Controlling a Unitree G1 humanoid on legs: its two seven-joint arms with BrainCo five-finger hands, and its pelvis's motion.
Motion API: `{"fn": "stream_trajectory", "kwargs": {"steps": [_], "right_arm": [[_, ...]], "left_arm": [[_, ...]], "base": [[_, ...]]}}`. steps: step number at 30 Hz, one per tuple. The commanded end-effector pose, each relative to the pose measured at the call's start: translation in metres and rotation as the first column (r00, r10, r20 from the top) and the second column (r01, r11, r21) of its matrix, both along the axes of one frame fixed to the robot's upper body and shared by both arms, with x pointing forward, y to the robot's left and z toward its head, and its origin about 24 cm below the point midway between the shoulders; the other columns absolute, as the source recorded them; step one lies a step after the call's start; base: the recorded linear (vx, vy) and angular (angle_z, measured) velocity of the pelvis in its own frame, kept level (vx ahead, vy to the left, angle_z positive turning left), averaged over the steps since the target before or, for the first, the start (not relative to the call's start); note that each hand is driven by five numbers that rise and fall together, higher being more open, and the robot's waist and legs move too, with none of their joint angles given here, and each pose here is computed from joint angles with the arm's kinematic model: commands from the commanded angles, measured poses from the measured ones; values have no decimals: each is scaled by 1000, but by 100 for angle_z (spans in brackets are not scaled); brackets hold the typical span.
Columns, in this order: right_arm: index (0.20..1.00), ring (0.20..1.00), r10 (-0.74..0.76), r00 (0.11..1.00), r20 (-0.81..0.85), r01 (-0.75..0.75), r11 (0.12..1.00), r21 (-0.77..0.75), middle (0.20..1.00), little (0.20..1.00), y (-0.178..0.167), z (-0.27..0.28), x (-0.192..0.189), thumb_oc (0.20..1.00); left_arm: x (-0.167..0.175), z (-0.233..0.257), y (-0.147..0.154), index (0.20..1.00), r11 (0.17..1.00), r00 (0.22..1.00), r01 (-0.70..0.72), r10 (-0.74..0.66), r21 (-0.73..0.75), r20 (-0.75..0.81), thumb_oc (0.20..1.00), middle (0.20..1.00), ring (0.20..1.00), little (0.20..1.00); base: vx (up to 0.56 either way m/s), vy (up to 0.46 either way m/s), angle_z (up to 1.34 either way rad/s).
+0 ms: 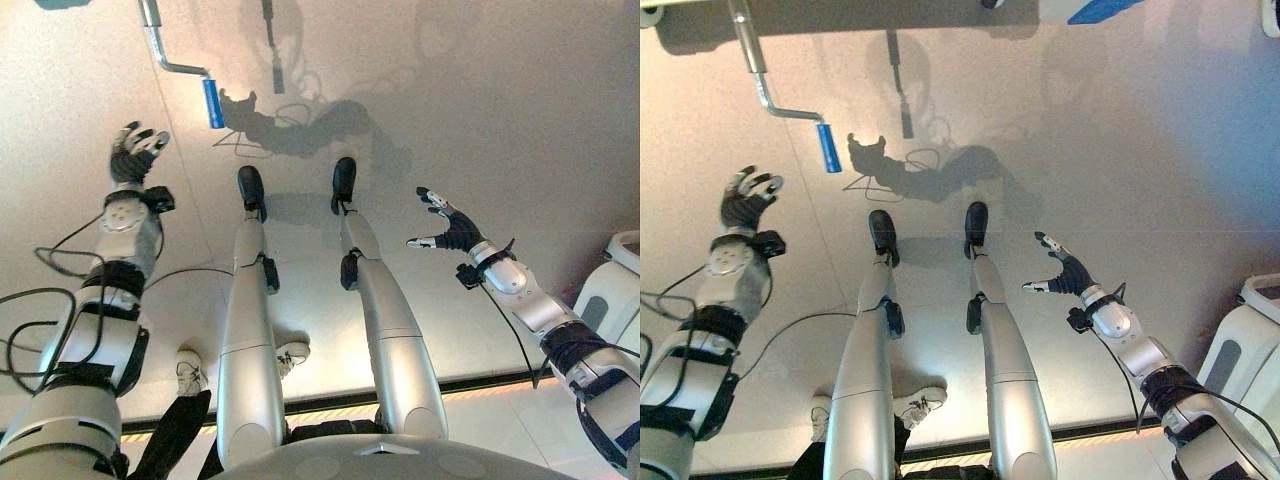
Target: Raise the hospital bed
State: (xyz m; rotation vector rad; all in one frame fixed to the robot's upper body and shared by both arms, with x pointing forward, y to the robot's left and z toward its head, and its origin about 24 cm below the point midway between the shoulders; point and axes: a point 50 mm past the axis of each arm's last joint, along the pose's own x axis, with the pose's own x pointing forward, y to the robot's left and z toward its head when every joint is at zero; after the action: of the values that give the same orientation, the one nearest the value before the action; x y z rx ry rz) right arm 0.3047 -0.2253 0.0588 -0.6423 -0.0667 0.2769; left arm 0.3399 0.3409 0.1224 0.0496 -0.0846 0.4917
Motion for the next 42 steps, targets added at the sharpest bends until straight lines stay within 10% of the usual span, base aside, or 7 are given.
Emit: {"fn": "stream_trajectory", "kwargs": {"steps": [1,24,42], "right_arm": [[1000,1000,14,1000,-20,-14,1000,-1,1000,1000,-3,-10,-16,1000],[1000,1000,-13,997,-77,15,999,29,1000,1000,4,-24,-10,1000],[1000,1000,-278,749,-602,464,868,176,1000,1000,-1,-142,-62,1000]], "left_arm": [[-5,11,5,1000,1000,997,1,0,-15,78,1000,1000,1000,1000],[-4,-68,-58,1000,976,961,212,-217,-47,-174,1000,1000,1000,1000],[-150,-245,-102,1000,944,550,227,-327,-239,-769,1000,1000,1000,1000]], "base": [[-5,6,9],[-2,0,1],[10,-4,2]]}}
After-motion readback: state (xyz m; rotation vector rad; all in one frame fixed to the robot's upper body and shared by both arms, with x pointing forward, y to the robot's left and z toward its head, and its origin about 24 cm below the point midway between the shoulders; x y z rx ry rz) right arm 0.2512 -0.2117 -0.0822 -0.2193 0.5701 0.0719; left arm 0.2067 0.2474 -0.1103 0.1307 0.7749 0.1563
